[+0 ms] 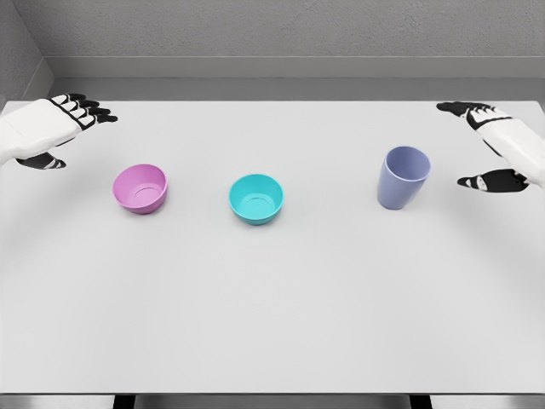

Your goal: Stacking bowl and cup with both arms

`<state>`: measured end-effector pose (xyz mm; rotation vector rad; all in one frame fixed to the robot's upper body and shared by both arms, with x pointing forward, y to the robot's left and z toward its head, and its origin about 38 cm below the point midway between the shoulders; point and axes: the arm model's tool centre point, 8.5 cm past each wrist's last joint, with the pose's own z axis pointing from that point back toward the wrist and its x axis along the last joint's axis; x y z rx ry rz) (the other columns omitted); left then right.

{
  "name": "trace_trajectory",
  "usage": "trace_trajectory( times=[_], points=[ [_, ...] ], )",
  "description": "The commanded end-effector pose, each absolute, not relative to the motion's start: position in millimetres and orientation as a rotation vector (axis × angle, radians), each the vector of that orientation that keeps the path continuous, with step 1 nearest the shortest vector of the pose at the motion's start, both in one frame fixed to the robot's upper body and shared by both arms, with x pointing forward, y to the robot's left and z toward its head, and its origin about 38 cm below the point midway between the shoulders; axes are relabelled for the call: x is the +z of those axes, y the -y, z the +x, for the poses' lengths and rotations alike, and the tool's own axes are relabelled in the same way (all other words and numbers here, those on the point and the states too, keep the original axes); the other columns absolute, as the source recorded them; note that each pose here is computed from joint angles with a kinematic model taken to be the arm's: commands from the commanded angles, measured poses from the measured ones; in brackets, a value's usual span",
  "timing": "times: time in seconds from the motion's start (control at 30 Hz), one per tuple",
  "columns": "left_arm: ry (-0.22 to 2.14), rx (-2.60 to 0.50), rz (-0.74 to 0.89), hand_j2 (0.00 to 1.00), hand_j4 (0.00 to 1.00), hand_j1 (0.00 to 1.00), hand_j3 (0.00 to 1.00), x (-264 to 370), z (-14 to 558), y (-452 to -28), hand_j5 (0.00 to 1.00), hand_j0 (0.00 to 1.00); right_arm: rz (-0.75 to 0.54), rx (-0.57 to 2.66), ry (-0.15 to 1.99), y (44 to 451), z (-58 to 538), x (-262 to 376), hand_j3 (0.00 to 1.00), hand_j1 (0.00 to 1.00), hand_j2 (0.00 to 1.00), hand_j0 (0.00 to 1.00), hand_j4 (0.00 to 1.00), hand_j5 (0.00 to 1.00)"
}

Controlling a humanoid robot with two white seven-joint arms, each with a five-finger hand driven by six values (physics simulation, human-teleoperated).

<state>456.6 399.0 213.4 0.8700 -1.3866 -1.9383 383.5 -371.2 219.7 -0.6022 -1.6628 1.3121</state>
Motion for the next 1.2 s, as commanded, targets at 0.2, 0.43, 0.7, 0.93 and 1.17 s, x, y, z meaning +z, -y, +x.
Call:
trace_trajectory(
  times=[0.2,0.43,0.7,0.93,1.17],
  points=[
    [1.301,-1.979,0.828,1.00,1.00,1.00,1.00,207,456,-400,1.00,1.00,-0.606,1.352,1.681,367,382,235,1.00,1.00,1.00,1.00,1.00,1.00],
    [1.221,-2.062,0.696,1.00,1.00,1.00,1.00,176,455,-374,1.00,1.00,-0.611,1.361,1.692,365,381,240,1.00,1.00,1.00,1.00,1.00,1.00],
    [1.298,-2.075,0.631,1.00,1.00,1.00,1.00,163,461,-334,1.00,1.00,-0.621,1.369,1.694,366,382,246,1.00,1.00,1.00,1.00,1.00,1.00],
    [1.296,-2.126,0.598,1.00,1.00,1.00,1.00,160,457,-321,1.00,1.00,-0.613,1.361,1.687,366,381,244,1.00,1.00,1.00,1.00,1.00,1.00],
    [1.288,-2.139,0.587,1.00,1.00,1.00,1.00,157,455,-319,1.00,1.00,-0.612,1.362,1.685,366,380,243,1.00,1.00,1.00,1.00,1.00,1.00]
  ],
)
